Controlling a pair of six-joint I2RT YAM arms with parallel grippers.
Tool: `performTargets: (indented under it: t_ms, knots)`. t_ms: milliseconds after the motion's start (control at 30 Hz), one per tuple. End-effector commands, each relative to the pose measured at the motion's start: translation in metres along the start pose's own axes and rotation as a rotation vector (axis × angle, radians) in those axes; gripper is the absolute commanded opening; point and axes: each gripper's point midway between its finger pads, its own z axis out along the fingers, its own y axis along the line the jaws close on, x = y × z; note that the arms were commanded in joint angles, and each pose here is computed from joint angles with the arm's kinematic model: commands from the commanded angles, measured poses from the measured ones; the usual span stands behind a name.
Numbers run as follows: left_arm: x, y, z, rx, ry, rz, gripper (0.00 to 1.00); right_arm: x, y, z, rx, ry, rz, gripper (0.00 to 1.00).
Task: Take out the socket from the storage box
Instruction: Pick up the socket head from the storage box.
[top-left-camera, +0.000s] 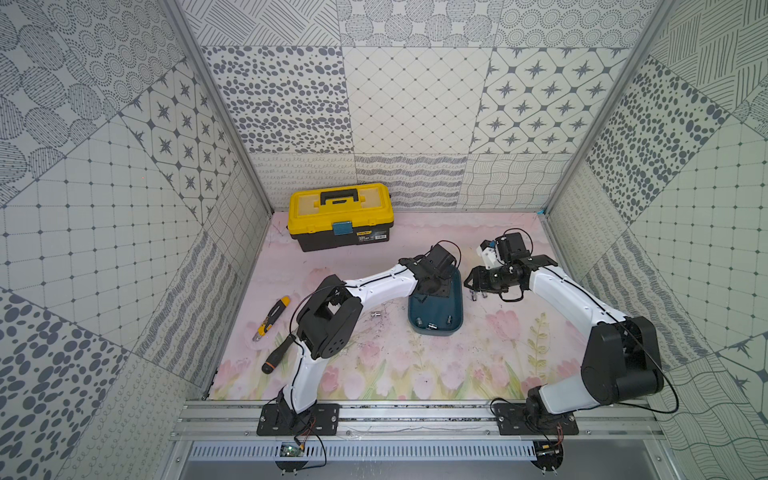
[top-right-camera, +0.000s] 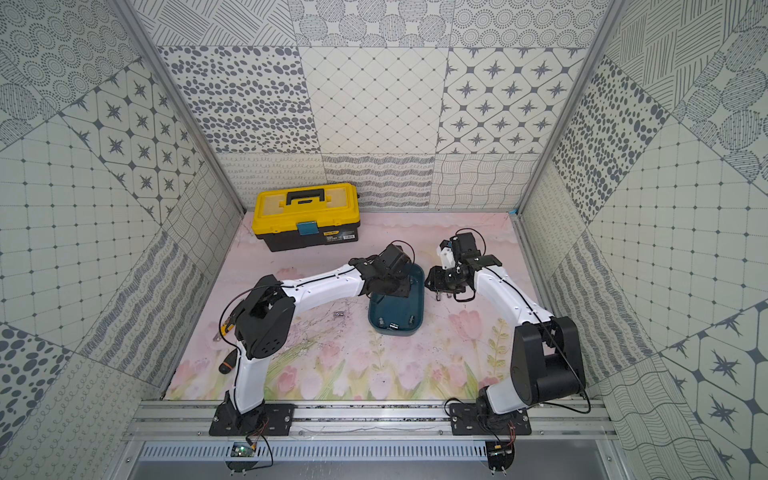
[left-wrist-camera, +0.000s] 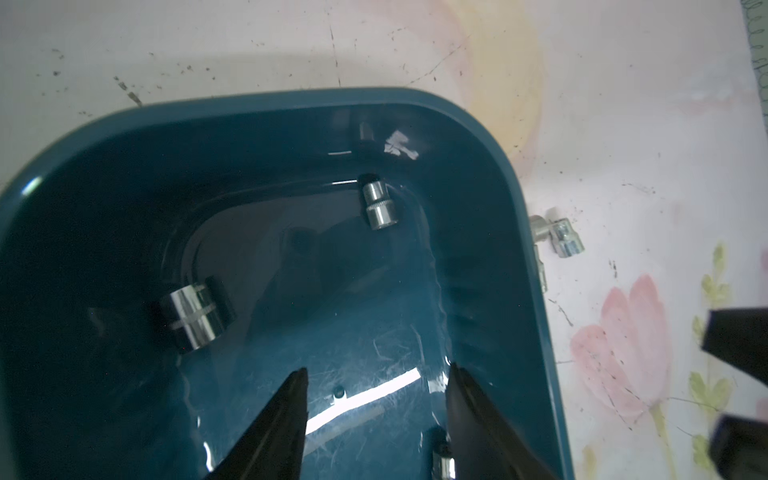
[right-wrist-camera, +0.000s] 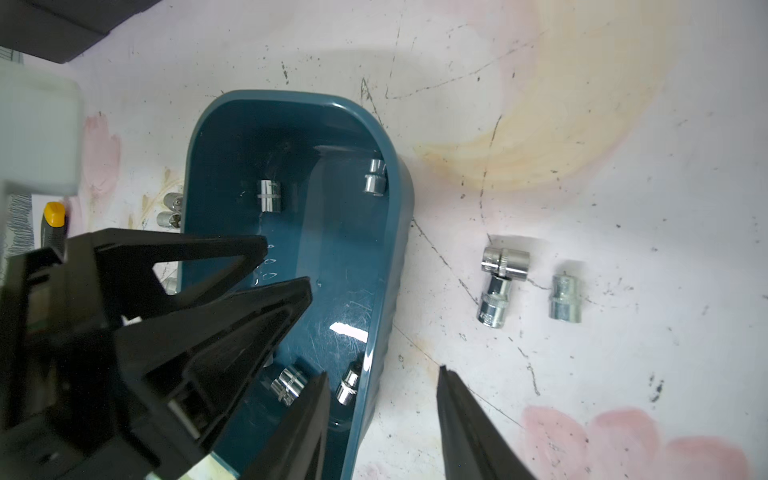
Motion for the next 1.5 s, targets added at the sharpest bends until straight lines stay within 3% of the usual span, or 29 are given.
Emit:
performTargets:
  t_ms: [0,800,1467]
  knots:
    - [-0.016,-0.003,0.016,-0.014,-0.083,-0.026,0.57,-0.01,0.007,-0.002,-0.04,-0.048,0.02,0.45]
    - [-0.048,0.003,0.05,-0.074,-0.278,-0.079,0.55,-0.011,0.01,0.017,-0.075,-0.04,0.103,0.39]
    - [-0.047,0.004,0.067,-0.143,-0.306,-0.041,0.49,-0.011,0.009,0.019,-0.074,-0.044,0.111,0.38]
